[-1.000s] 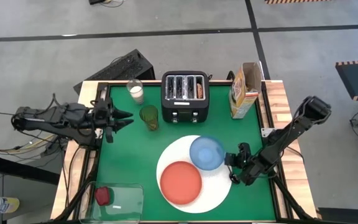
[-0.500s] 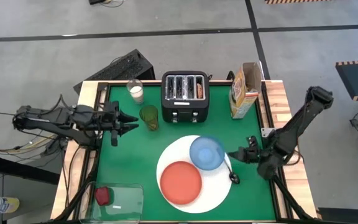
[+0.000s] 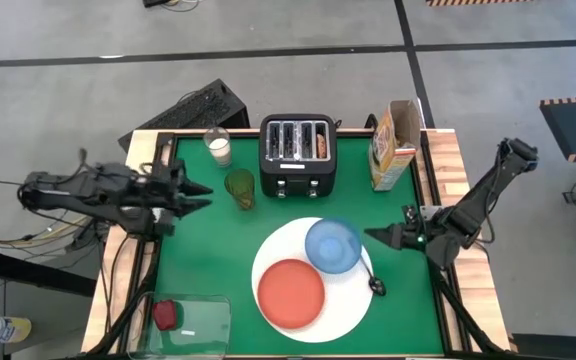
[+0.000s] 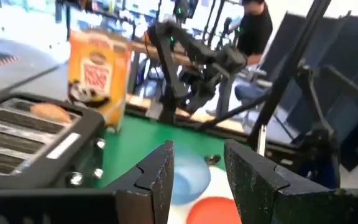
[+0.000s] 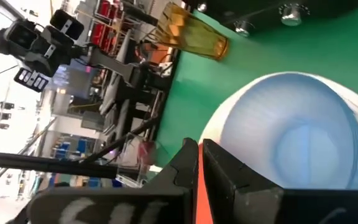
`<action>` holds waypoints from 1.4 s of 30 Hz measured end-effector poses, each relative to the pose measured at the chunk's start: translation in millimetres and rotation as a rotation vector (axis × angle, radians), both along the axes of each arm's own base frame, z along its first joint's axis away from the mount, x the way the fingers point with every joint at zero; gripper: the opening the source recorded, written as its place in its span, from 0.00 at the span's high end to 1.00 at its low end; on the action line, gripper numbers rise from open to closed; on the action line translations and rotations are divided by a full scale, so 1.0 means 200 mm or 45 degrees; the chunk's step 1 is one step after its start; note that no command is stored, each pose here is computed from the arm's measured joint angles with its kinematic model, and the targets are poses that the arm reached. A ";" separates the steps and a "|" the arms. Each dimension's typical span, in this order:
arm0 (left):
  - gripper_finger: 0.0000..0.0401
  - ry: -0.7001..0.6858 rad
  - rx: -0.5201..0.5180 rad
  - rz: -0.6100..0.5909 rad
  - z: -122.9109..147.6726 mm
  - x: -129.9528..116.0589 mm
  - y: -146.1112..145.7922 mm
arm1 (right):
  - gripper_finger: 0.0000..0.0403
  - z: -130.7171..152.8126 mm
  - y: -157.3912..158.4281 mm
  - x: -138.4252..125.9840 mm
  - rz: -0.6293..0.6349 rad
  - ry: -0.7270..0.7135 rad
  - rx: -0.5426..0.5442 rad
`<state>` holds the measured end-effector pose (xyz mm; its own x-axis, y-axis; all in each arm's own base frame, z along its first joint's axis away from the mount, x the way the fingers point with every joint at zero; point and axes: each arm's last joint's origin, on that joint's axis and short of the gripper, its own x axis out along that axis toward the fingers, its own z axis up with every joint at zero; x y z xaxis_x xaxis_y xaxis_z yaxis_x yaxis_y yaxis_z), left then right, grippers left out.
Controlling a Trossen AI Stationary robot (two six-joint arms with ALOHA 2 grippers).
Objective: Arrange a breakfast setting
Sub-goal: Put the bagel from the toaster onto the orange plate
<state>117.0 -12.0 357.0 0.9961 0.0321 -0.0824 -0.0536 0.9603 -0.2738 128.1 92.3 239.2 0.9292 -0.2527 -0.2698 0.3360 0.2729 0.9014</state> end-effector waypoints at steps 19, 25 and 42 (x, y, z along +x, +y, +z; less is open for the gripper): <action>0.68 0.029 -0.016 0.152 -0.03 -0.14 0.04 | 0.88 0.17 -0.09 0.14 -0.155 -0.282 -0.102; 0.68 0.058 -0.017 0.085 -0.04 -0.11 0.03 | 0.85 0.22 -0.13 0.20 -0.191 -0.356 -0.254; 0.68 -0.010 -0.084 0.124 -0.01 -0.12 0.03 | 0.44 0.30 -0.29 0.32 -0.290 -0.506 -0.382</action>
